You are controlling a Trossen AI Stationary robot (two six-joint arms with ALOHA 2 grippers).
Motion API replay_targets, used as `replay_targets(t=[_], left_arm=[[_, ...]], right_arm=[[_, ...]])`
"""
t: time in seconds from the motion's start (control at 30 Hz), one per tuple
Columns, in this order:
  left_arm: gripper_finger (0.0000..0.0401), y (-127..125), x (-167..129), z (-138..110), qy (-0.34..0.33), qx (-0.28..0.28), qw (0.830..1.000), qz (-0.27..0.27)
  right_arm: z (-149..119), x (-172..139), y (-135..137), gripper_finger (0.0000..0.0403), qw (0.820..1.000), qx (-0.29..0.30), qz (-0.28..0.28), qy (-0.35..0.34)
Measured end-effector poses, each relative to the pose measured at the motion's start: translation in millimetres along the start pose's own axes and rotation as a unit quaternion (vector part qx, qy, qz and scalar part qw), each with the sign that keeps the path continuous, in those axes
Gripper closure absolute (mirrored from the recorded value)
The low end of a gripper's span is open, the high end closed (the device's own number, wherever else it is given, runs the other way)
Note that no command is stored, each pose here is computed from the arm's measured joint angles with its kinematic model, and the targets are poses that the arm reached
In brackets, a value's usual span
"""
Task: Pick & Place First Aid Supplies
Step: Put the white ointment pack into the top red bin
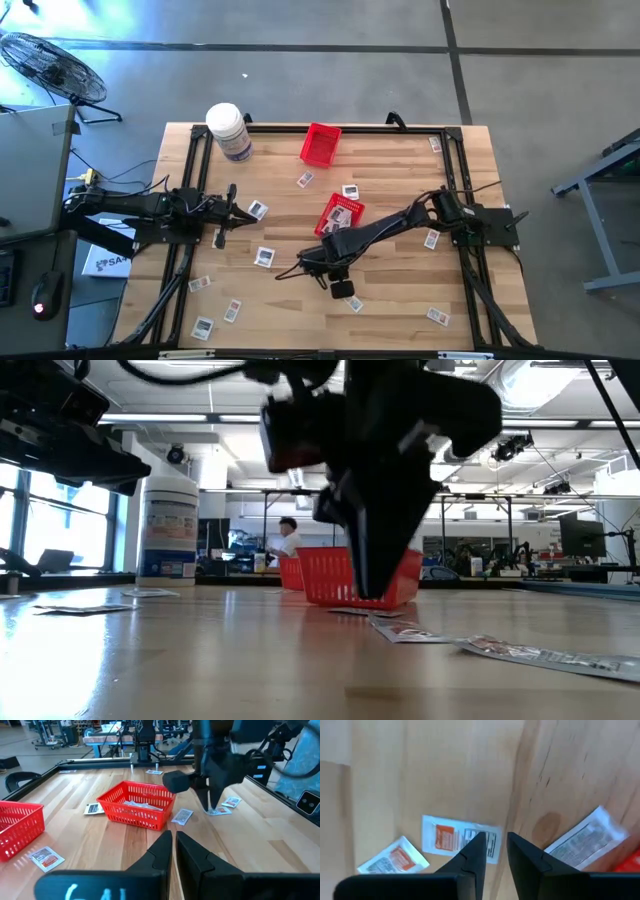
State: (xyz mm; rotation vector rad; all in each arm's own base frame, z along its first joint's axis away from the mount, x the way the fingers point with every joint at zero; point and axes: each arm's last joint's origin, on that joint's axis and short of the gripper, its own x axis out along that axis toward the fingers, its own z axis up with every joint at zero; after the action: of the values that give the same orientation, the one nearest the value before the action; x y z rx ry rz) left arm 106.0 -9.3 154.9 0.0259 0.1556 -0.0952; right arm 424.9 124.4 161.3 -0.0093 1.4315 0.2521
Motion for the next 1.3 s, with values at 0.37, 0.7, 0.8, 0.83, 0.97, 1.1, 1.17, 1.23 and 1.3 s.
replay_targets(t=[0.37,0.7,0.8,0.83,0.97,1.1,1.17,1.23,1.3], left_arm=[[0.0380,0,0,0,0.000,0.000,1.000,0.000],[0.0380,0,0,0,0.000,0.000,1.000,0.000],[0.0380,0,0,0,0.000,0.000,1.000,0.000],[0.0380,0,0,0,0.000,0.000,1.000,0.000],[0.0380,0,0,0,0.000,0.000,1.000,0.000],[0.0380,0,0,0,0.000,0.000,1.000,0.000],[0.0380,0,0,0,0.000,0.000,1.000,0.000],[0.0380,0,0,0,0.000,0.000,1.000,0.000],[0.0380,0,0,0,0.000,0.000,1.000,0.000]], right_arm=[[4,-5,0,0.0331,0.999,-0.049,0.002,-0.004],[3,-5,-4,0.0331,0.997,-0.082,-0.003,0.001],[4,-5,-6,0.0331,0.997,-0.083,-0.005,0.001],[4,-5,-6,0.0331,0.996,-0.088,-0.005,0.002],[3,5,-7,0.0331,0.996,-0.090,0.001,0.015],[2,14,-6,0.0331,0.996,-0.089,0.009,0.027],[3,14,-6,0.0331,0.996,-0.089,0.010,0.024],[3,14,-6,0.0331,0.996,-0.089,0.010,0.022],[3,14,-6,0.0331,0.995,-0.091,0.013,0.026]])
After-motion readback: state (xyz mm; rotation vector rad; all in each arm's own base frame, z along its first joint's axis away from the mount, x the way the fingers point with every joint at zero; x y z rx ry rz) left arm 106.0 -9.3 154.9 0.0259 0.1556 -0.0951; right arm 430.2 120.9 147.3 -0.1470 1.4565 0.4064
